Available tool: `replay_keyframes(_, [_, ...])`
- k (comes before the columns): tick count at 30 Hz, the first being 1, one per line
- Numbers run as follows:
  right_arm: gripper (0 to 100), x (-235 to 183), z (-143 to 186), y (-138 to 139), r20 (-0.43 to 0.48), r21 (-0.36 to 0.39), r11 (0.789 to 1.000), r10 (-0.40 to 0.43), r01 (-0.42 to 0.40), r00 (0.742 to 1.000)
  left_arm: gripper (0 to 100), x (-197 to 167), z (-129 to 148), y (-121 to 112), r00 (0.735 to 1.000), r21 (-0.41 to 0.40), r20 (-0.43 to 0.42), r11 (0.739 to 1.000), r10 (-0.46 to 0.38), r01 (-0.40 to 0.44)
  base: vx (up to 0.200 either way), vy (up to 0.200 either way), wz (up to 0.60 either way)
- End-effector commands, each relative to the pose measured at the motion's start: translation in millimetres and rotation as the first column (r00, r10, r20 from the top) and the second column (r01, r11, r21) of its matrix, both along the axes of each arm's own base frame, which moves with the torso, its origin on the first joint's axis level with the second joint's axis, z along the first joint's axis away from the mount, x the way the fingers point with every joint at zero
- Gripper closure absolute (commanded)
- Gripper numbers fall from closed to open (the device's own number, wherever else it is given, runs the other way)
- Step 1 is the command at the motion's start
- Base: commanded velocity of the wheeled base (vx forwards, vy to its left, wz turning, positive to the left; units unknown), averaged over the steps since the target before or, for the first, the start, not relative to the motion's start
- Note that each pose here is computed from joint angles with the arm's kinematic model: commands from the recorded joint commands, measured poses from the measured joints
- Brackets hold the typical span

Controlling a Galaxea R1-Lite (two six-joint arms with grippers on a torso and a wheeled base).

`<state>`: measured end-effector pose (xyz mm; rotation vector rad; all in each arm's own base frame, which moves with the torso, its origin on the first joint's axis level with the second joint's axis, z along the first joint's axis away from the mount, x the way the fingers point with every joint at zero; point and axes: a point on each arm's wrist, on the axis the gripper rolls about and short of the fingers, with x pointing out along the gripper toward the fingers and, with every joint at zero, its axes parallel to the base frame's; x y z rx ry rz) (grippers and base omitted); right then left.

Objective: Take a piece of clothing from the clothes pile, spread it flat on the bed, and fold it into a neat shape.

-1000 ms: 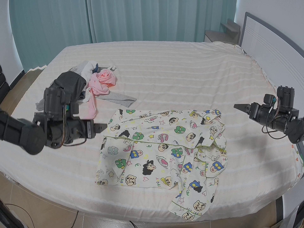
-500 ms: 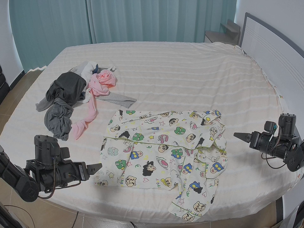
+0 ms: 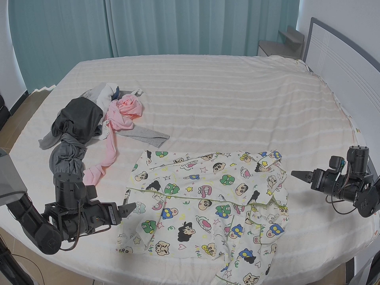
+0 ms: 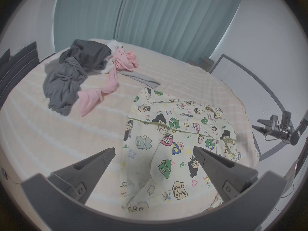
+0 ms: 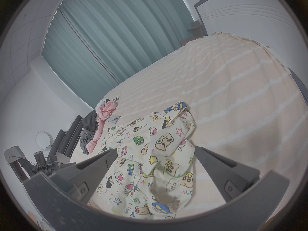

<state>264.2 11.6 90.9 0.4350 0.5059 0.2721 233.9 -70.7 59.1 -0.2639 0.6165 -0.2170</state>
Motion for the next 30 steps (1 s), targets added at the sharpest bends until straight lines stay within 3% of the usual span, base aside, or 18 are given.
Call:
replay_keyframes(1, [0,0,-2,4,-0.008,0.002,1.000,0.014,-0.014,1.000,0,6,-28,-11,0.994,0.027,-0.101,0.999,-0.034,0.036,0.000,0.000,0.00])
replay_keyframes(8, [0,1,-2,5,-0.007,0.001,1.000,0.018,-0.018,1.000,0,23,-52,-22,0.987,0.026,-0.160,0.999,-0.035,0.039,0.000,0.000,0.00])
replay_keyframes(14, [0,1,-3,5,-0.009,0.002,1.000,0.017,-0.017,1.000,0,40,-65,-31,0.983,-0.030,-0.185,1.000,-0.011,0.005,0.000,0.000,0.00])
replay_keyframes(24, [0,1,-3,5,-0.012,0.002,1.000,0.017,-0.017,1.000,0,45,-71,-44,0.977,-0.102,-0.207,0.995,-0.043,0.022,0.000,0.000,0.00])
replay_keyframes(30, [0,0,-4,4,-0.014,0.002,1.000,0.016,-0.015,1.000,0,43,-72,-49,0.977,-0.104,-0.206,0.994,-0.060,0.039,0.000,0.000,0.00])
